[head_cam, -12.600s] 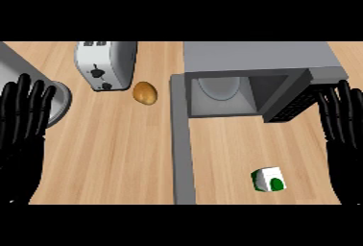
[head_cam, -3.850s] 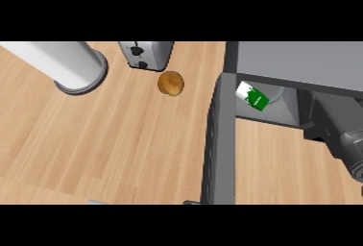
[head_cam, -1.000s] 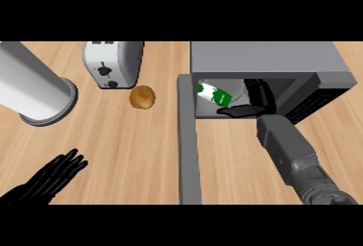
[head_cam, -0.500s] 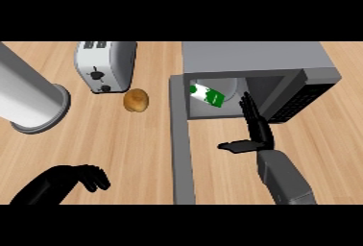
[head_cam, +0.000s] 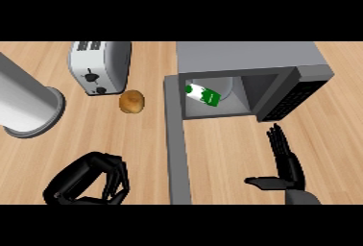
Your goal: Pick up the milk, place it into the microwave and close the microwave
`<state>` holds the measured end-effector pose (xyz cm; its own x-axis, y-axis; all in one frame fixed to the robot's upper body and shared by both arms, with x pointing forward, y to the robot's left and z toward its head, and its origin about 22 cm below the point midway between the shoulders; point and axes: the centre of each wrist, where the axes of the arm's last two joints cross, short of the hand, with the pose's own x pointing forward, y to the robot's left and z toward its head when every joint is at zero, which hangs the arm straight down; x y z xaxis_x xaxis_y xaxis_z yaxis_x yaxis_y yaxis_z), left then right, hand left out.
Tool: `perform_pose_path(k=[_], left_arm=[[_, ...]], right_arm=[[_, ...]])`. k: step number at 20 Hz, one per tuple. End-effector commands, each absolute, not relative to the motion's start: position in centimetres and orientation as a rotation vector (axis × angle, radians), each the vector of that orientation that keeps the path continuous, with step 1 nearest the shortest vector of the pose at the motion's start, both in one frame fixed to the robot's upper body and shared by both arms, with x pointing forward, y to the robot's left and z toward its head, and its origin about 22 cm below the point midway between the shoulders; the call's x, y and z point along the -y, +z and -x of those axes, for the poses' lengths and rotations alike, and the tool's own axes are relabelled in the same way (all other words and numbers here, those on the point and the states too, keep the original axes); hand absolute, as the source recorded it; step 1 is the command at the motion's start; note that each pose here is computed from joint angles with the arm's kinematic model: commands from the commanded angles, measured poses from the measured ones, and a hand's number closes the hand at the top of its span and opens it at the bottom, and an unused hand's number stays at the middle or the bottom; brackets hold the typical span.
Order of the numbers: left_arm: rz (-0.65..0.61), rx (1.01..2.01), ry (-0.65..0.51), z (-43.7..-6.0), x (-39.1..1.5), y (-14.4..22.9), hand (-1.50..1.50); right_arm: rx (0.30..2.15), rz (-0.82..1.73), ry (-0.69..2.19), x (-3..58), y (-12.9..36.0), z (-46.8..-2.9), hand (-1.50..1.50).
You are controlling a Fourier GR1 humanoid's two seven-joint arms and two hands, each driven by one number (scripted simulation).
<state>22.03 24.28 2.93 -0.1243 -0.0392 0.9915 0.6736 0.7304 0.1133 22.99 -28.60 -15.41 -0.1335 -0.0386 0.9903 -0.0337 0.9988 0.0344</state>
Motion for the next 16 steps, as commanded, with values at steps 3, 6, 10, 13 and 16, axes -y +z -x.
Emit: perform_pose_path(k=[3, 6, 10, 13, 16], left_arm=[[0.539, 1.589, -0.793, -24.2, -20.3, 2.2, 1.50], [0.554, 1.597, -0.777, -24.5, -19.0, 1.0, 1.50], [0.537, 1.629, -0.815, -24.9, -15.6, -0.4, 1.50], [0.614, 1.615, -0.851, -23.3, -12.7, -2.9, 1.50], [0.630, 1.544, -0.923, -22.9, -9.3, -3.6, 1.50]], right_arm=[[1.735, -0.025, -0.033, 34.8, -14.6, -16.2, -1.50], [1.762, -0.010, -0.021, 35.9, -13.0, -13.3, -1.50], [1.808, -0.101, -0.051, 36.0, -10.4, -11.7, -1.50], [1.868, -0.083, -0.035, 36.8, -7.8, -10.7, -1.50], [1.889, -0.179, -0.024, 34.5, -6.6, -10.9, -1.50]])
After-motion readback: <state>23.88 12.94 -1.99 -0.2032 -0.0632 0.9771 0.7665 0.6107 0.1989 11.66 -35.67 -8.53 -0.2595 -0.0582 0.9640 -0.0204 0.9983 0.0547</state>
